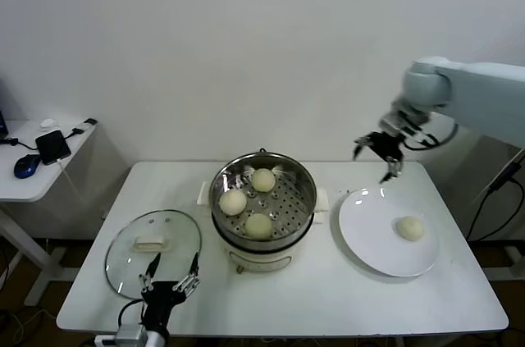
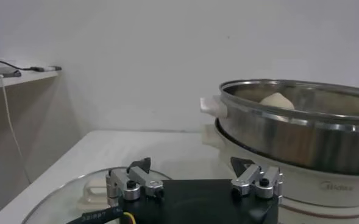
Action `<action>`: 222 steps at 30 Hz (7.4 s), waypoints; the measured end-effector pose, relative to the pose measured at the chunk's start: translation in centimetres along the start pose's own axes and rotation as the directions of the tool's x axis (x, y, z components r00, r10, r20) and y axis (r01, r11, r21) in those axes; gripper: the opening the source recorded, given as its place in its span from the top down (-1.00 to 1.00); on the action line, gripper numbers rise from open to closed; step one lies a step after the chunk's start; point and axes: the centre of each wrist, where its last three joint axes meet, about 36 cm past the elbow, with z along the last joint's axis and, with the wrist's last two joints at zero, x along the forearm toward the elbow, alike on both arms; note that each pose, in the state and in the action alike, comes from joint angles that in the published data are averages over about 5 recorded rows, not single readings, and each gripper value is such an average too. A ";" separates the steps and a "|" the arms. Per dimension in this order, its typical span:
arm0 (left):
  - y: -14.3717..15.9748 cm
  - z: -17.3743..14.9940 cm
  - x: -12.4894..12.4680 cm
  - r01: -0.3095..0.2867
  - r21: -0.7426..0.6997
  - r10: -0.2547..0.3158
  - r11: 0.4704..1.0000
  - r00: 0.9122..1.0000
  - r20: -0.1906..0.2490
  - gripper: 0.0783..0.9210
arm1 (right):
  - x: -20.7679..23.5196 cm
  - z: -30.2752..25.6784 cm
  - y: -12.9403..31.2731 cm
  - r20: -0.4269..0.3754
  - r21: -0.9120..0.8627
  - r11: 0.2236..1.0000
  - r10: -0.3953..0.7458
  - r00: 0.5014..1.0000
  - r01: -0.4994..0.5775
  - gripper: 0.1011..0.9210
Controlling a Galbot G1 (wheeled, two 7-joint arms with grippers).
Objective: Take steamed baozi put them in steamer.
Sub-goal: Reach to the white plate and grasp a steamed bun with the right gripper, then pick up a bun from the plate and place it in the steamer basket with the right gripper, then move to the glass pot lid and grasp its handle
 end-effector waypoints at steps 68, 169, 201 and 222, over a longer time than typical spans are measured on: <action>-1.1 -0.9 0.6 -0.021 0.003 0.021 1.000 1.000 0.008 -0.77 | 3.2 -11.8 -7.1 0.107 -0.299 0.952 0.104 0.989 -0.068 -0.35; 6.1 3.2 -4.4 0.295 -0.675 -0.126 0.677 0.949 0.289 -0.77 | -34.2 -15.4 32.3 -0.446 -0.895 -0.431 0.861 0.244 -0.115 -0.76; 10.6 12.2 -9.7 0.294 -0.953 -0.084 -0.072 0.950 0.299 -0.77 | -35.5 -19.2 36.2 -0.478 -0.878 -0.456 0.825 0.302 -0.143 -0.76; 11.4 11.7 -12.2 0.231 -0.965 -0.086 -0.125 0.966 0.242 -0.35 | -35.3 -20.2 35.7 -0.459 -0.888 -0.430 0.833 0.307 -0.161 -0.76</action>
